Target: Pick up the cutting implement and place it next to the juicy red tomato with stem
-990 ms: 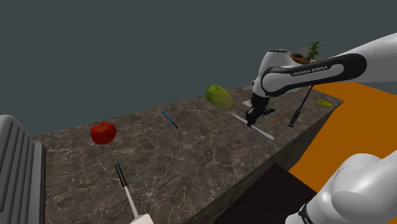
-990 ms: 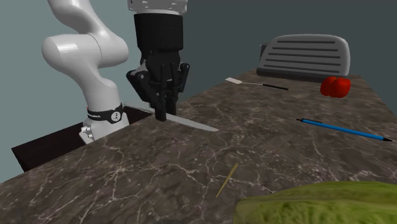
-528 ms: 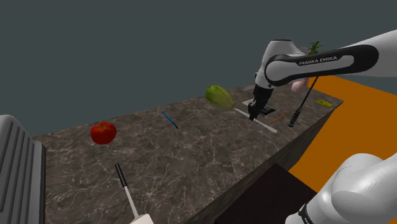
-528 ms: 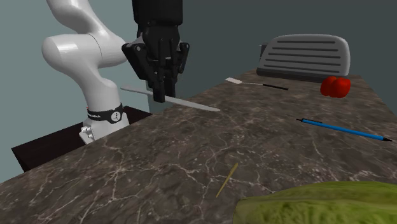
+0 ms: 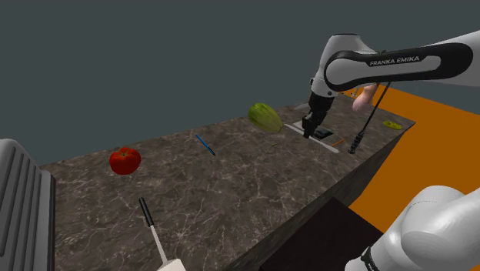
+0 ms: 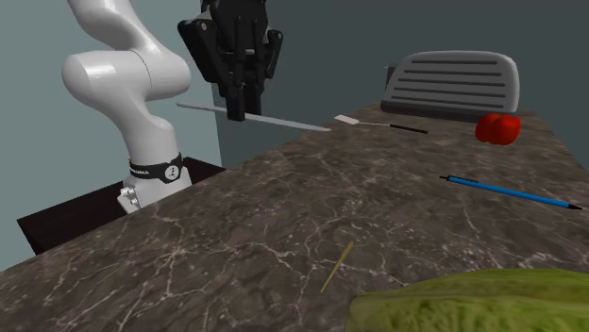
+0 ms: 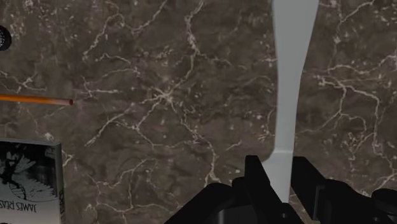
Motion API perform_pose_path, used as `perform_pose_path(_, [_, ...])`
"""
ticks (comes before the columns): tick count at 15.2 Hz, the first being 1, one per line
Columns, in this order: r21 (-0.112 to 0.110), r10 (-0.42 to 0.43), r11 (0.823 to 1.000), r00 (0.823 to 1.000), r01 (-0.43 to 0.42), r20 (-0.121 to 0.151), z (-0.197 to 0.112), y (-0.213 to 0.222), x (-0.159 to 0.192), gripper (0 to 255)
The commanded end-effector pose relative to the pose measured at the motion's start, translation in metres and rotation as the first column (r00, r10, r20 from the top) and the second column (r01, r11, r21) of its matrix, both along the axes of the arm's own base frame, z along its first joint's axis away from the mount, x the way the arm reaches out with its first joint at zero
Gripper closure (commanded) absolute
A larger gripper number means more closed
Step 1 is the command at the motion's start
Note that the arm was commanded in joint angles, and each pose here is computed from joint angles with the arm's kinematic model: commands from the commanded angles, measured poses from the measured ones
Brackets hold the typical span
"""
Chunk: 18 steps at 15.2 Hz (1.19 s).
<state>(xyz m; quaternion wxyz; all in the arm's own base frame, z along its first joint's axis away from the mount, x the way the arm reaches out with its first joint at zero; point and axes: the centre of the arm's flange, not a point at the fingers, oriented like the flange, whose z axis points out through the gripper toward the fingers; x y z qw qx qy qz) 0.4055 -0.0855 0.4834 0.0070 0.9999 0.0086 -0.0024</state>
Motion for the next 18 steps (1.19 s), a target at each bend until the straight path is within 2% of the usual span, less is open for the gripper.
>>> perform_pose_path(1, [0.0, 0.0, 1.0, 1.0, 0.0, 0.0, 0.001, 0.02, 0.005, 255])
perform_pose_path(18, [0.0, 0.0, 1.0, 1.0, 0.0, 0.0, 0.002, 0.238, 0.059, 255])
